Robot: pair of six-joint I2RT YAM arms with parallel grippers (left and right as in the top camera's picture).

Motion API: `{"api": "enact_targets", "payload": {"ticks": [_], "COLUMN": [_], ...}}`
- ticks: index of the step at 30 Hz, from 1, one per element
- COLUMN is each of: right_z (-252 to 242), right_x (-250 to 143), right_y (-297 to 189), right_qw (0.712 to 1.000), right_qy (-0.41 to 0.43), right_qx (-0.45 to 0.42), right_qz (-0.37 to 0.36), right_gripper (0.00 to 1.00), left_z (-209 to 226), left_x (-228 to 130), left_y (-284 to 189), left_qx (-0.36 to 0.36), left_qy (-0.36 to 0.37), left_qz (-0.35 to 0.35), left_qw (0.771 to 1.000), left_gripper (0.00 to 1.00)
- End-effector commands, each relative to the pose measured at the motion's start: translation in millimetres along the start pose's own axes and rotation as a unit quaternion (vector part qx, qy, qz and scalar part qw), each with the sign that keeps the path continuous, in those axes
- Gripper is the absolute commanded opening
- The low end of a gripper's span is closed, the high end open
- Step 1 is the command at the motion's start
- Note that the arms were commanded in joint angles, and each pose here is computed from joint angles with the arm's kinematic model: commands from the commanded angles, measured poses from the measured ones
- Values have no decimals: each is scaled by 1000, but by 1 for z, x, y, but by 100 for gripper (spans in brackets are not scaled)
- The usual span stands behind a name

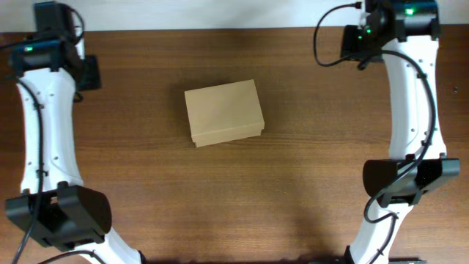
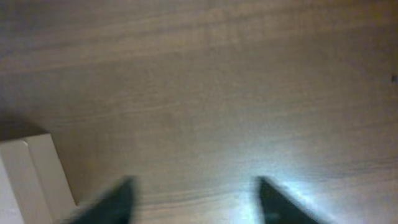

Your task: Pack container

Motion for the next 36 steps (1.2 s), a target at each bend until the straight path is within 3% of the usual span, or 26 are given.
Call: {"api": "enact_targets", "payload": {"ticks": [1,25,36], "right_z": [3,3,-17], "right_x": [-1,-9,-19], "right_y": [-5,-14,-166], "right_qw": [1000,1000,972], "right_qy": [1,-1,26], "right_qx": [18,19,8], "right_qz": [-1,9,-232], "right_gripper": [99,99,99], "left_z": [20,28,28], "left_x": [7,7,7], "left_y": [-5,-3,-3], "left_qx": [10,15,15], "left_qy": [-20,-29,-29], "left_qz": [-13,-11,-11], "left_qw": [1000,999,999], "left_gripper": [100,100,100]}}
Point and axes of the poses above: each gripper's point midway between its finger pads, its own y axis out along the fingers, its own z axis along the line the jaws close on, x = y × z, the point moved 4 cm from there along -y, back along the fingers, and after that the axes turned 10 degrees about -y, right-handed, at the moved point
